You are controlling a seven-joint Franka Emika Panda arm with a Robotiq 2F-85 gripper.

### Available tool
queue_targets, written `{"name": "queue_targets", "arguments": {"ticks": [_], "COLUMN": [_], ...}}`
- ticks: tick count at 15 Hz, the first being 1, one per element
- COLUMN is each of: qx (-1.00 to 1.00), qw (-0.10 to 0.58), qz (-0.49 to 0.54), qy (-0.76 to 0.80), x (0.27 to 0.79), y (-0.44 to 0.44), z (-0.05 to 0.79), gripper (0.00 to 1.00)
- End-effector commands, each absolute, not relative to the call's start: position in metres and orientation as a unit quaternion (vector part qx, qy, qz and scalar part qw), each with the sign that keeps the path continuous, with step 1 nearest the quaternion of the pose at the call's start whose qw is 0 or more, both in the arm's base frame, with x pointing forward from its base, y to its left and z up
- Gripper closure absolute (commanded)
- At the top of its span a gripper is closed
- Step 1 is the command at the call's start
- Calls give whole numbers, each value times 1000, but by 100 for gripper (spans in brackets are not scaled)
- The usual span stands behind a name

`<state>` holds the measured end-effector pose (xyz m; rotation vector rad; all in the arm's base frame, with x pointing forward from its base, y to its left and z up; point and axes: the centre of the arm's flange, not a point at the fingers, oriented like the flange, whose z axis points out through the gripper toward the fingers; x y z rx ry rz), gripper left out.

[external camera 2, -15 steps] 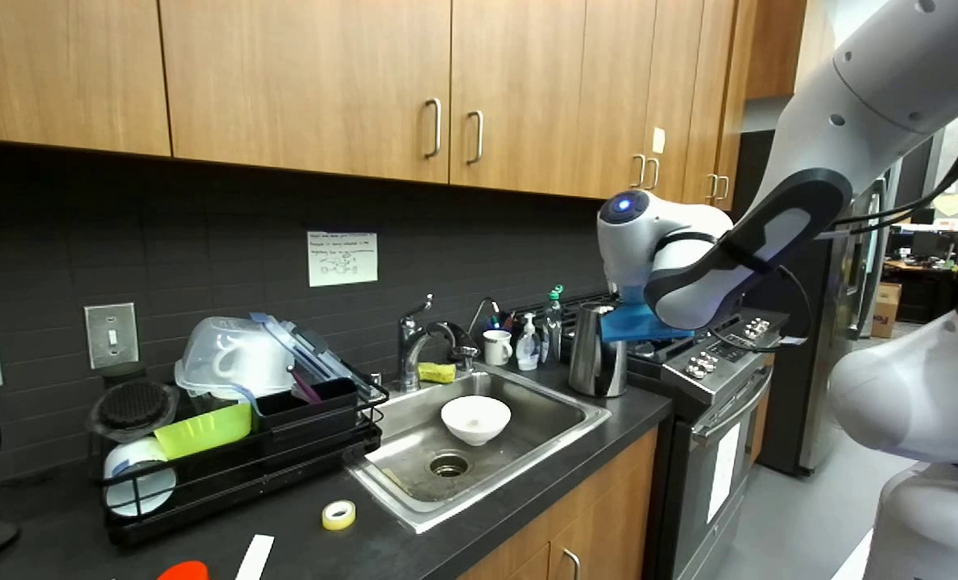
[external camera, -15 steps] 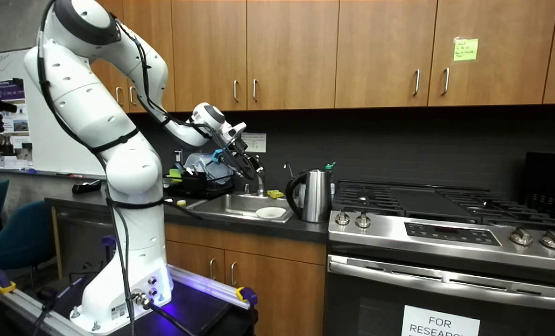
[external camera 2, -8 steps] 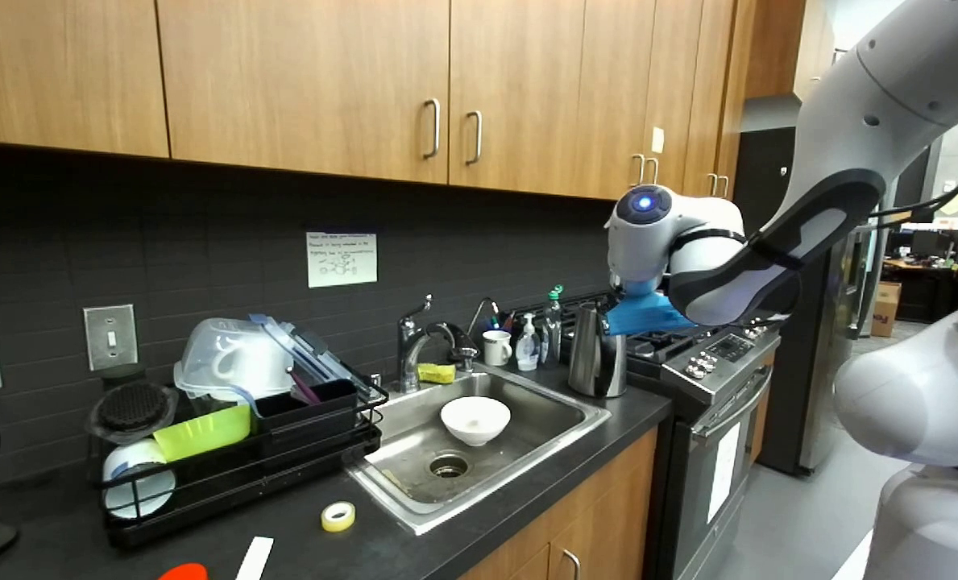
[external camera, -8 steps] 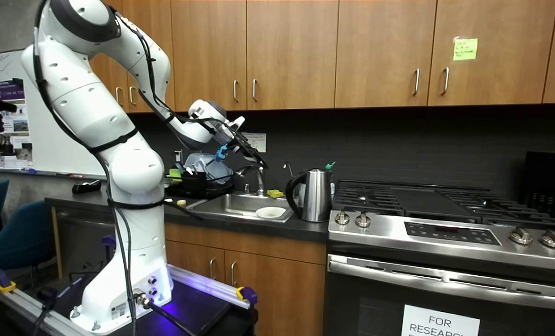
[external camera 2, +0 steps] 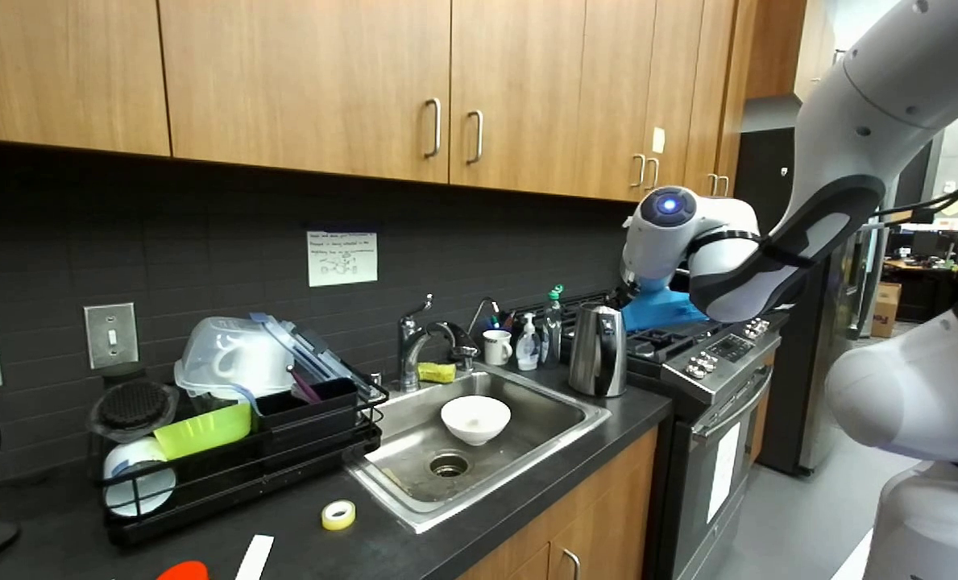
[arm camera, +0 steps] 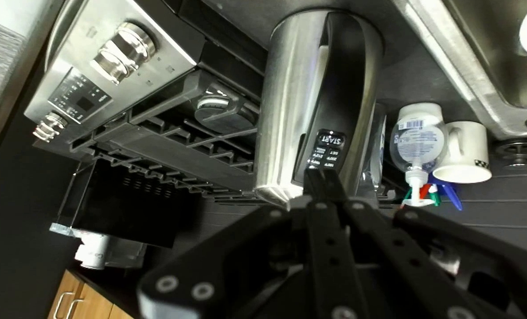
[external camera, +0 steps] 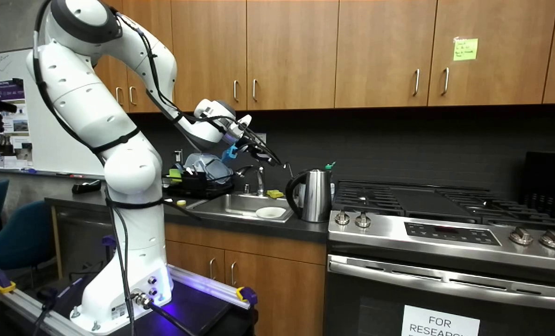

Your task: Press the button on the grey kettle

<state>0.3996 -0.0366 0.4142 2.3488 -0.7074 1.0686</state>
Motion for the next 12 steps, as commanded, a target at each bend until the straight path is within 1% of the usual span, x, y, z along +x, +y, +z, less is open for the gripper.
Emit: {"name": "queue_targets", "arguments": {"ticks": [1, 7, 12], "qx": [855, 867, 871], "qw": [218, 177, 164], "qz": [404, 409, 398], "qy": [-242, -223, -237], "x": [417, 441, 458], "y": [-59, -68, -75], "z": [409, 398, 380], "gripper": [100, 100, 100]}}
